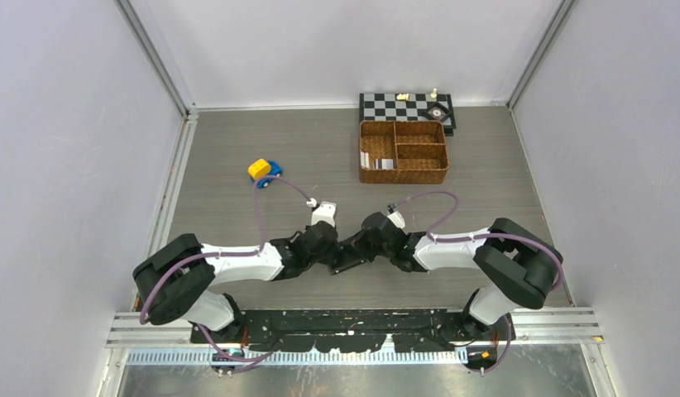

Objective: Put the credit cards into the card holder
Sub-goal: Open the card holder at the center of the board.

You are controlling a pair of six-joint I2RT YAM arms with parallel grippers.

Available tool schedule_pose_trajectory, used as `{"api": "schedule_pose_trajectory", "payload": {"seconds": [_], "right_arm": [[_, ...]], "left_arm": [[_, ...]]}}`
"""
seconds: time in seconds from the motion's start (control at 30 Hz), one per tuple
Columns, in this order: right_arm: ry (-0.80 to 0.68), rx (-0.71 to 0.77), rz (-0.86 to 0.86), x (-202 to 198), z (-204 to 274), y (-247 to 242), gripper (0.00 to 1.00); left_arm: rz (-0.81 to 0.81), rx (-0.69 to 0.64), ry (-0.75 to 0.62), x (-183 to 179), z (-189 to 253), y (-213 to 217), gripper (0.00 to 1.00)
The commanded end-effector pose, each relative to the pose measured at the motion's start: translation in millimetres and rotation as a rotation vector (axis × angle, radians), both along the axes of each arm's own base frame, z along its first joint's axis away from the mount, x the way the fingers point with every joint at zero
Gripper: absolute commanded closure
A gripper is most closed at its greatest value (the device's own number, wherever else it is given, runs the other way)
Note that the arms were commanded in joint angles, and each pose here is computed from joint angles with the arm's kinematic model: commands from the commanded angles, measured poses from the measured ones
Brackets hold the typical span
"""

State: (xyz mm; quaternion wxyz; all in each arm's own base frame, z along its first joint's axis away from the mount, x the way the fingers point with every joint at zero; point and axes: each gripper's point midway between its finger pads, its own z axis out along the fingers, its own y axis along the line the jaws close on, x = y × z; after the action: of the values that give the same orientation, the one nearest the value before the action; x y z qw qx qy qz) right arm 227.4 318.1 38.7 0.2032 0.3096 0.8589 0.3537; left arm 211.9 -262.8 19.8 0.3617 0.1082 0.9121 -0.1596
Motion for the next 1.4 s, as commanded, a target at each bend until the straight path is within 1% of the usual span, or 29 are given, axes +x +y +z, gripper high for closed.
{"api": "schedule_pose_trajectory", "payload": {"seconds": [0.0, 0.37, 0.5, 0.6, 0.67, 0.73, 0.8, 0.83, 0.87, 0.97, 1.03, 1.17, 1.3, 1.37], "right_arm": [[-0.122, 0.145, -0.102, 28, 44, 10, 0.99], [-0.107, 0.148, -0.084, 25, 38, 13, 1.0], [-0.124, 0.05, -0.072, 19, 37, -4, 1.0], [-0.151, -0.047, -0.074, 11, 39, -30, 0.99], [-0.178, -0.086, -0.066, 5, 43, -46, 0.9], [-0.201, -0.112, -0.038, -1, 44, -57, 0.78], [-0.208, -0.116, 0.003, -6, 45, -64, 0.67], [-0.21, -0.111, 0.037, -9, 45, -64, 0.59], [-0.213, -0.103, 0.082, -12, 45, -61, 0.56], [-0.225, -0.078, 0.204, -21, 48, -51, 0.49], [-0.207, -0.058, 0.258, -25, 44, -49, 0.46], [-0.181, -0.004, 0.34, -29, 36, -46, 0.42], [-0.162, -0.026, 0.432, -33, 27, -39, 0.41], [-0.156, -0.03, 0.446, -34, 23, -37, 0.41]], "left_arm": [[-0.139, 0.185, 0.23, -64, -55, 27, 1.0], [-0.149, 0.209, 0.223, -65, -55, 24, 1.0], [-0.036, 0.272, 0.209, -58, -48, 43, 1.0], [0.026, 0.24, 0.178, -53, -37, 48, 1.0], [0.037, 0.228, 0.167, -52, -33, 50, 1.0], [0.044, 0.229, 0.173, -52, -34, 52, 1.0], [0.044, 0.231, 0.192, -53, -38, 52, 1.0], [0.037, 0.232, 0.202, -54, -39, 51, 1.0], [0.029, 0.23, 0.21, -55, -39, 49, 1.0], [-0.013, 0.211, 0.212, -56, -35, 41, 0.92], [-0.048, 0.191, 0.195, -56, -30, 38, 0.85], [-0.134, 0.176, 0.125, -51, -13, 34, 0.6], [-0.233, 0.166, 0.036, -46, 14, 29, 0.47], [-0.281, 0.157, 0.005, -45, 24, 23, 0.43]]}}
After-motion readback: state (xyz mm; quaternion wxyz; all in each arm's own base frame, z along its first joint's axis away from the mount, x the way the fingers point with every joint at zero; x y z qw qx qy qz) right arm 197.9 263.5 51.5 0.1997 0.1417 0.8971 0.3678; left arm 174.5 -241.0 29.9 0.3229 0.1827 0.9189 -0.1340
